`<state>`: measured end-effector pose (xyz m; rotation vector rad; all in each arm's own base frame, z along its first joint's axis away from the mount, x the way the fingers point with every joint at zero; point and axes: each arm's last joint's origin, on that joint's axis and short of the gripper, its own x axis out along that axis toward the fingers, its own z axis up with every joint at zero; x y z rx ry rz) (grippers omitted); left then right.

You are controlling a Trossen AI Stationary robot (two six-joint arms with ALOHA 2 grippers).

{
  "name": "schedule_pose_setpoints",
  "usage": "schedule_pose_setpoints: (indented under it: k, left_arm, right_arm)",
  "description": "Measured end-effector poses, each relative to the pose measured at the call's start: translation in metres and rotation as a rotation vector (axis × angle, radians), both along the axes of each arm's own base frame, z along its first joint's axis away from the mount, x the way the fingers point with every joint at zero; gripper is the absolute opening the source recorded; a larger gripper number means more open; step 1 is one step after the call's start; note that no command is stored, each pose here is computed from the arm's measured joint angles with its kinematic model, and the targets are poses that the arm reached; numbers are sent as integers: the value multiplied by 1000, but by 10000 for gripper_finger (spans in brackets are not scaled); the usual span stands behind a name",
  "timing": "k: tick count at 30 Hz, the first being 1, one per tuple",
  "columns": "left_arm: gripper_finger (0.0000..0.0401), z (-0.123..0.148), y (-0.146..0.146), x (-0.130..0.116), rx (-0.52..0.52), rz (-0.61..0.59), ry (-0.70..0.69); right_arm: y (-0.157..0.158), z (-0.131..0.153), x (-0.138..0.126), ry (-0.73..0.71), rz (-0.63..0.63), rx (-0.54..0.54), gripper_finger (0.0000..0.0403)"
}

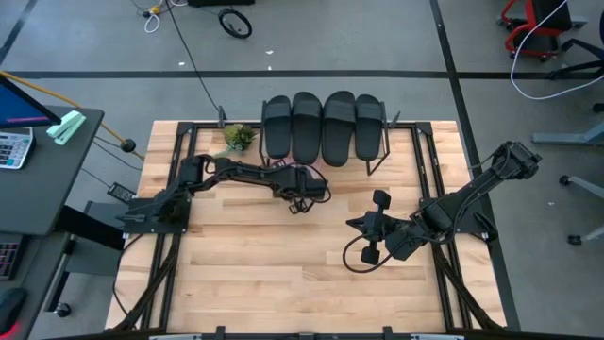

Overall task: Pick and place slides into the shelf
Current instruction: Put the pink slide under the shelf, then return to Home Position

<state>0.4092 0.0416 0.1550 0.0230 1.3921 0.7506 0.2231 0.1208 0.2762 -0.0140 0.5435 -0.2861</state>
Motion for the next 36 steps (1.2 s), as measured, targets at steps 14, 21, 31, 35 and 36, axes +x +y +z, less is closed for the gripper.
schedule_pose_setpoints:
  k: [14, 21, 31, 35, 36]
  left_arm:
    - [186, 0, 1, 4, 5, -26, -25]
    - [203, 38, -46, -8, 4, 69, 78]
    - [188, 154, -141, -22, 72, -395, -2]
    - [191, 196, -167, -41, 74, -464, -148]
    - [192, 210, -169, -49, 78, -471, -196]
  right_arm:
    - [0, 0, 0, 1, 1, -1, 13]
    - [1, -1, 0, 22, 39, -21, 13]
    - [0, -2, -1, 54, 70, -52, 13]
    - [-1, -1, -2, 41, 36, 6, 14]
    - [-1, 0, -4, 42, 37, 22, 15]
